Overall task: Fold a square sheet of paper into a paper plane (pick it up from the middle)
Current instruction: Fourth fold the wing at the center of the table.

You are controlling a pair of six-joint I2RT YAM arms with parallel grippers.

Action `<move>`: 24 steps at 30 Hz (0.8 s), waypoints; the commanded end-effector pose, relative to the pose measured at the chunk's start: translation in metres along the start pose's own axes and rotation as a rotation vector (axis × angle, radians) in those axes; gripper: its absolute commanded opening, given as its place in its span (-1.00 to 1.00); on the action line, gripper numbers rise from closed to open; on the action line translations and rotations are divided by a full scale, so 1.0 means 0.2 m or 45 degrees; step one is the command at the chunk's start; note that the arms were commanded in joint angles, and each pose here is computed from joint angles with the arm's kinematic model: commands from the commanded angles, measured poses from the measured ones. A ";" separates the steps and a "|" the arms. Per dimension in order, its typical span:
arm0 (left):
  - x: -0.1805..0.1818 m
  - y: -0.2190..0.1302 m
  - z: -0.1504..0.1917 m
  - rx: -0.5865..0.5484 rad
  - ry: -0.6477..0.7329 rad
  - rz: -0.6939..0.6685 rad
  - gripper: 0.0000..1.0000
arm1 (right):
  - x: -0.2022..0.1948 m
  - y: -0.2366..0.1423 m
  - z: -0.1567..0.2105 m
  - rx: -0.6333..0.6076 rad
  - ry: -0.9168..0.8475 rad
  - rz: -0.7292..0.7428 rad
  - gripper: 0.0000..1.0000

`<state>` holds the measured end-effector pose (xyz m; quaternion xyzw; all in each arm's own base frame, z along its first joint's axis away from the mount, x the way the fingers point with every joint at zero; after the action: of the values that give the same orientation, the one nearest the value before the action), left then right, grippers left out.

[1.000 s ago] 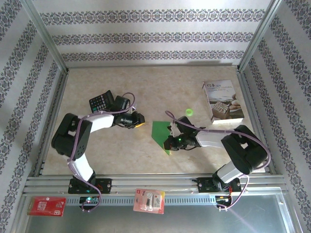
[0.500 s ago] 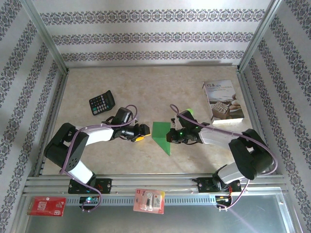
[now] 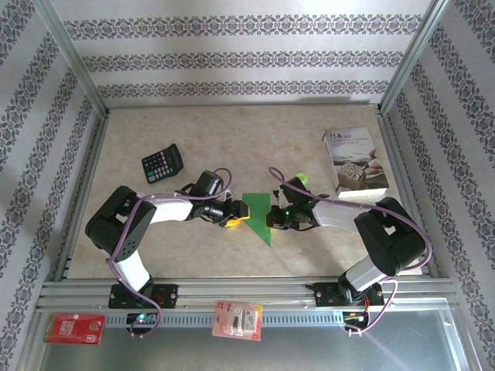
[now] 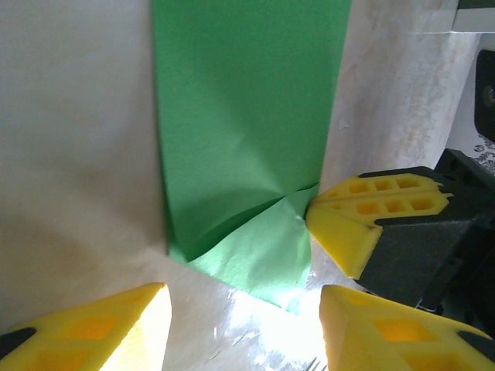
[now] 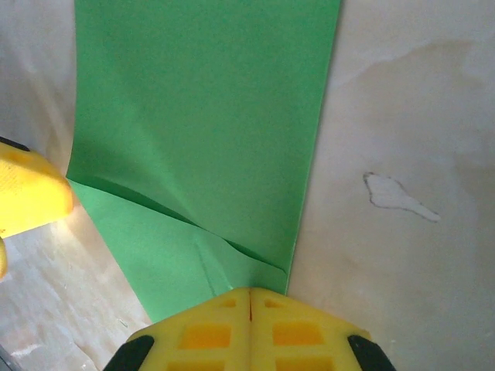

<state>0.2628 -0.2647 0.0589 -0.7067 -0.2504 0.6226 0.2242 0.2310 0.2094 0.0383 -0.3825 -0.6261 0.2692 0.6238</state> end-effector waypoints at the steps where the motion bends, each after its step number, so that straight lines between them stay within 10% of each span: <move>1: -0.05 0.04 -0.03 0.007 0.019 0.055 0.04 | -0.12 0.04 0.04 0.016 0.061 0.104 -1.00; 24: -0.08 0.04 -0.11 -0.076 0.059 0.128 -0.22 | -0.14 0.04 0.05 0.024 0.068 0.111 -1.00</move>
<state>0.2795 -0.2792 0.0669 -0.7280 -0.2361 0.6151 0.1895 0.2320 0.2102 0.0379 -0.3815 -0.6311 0.2631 0.6221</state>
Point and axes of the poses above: each hand's point on the last joint's axis, 136 mm out from that joint toward the fingers, its own y axis out along the fingers, its own x axis along the line the jaws close on, z = x × y, the point moved 3 cm from there along -y, back along the fingers, and after that the axes turned 8 degrees about y, right-handed, at the moved point
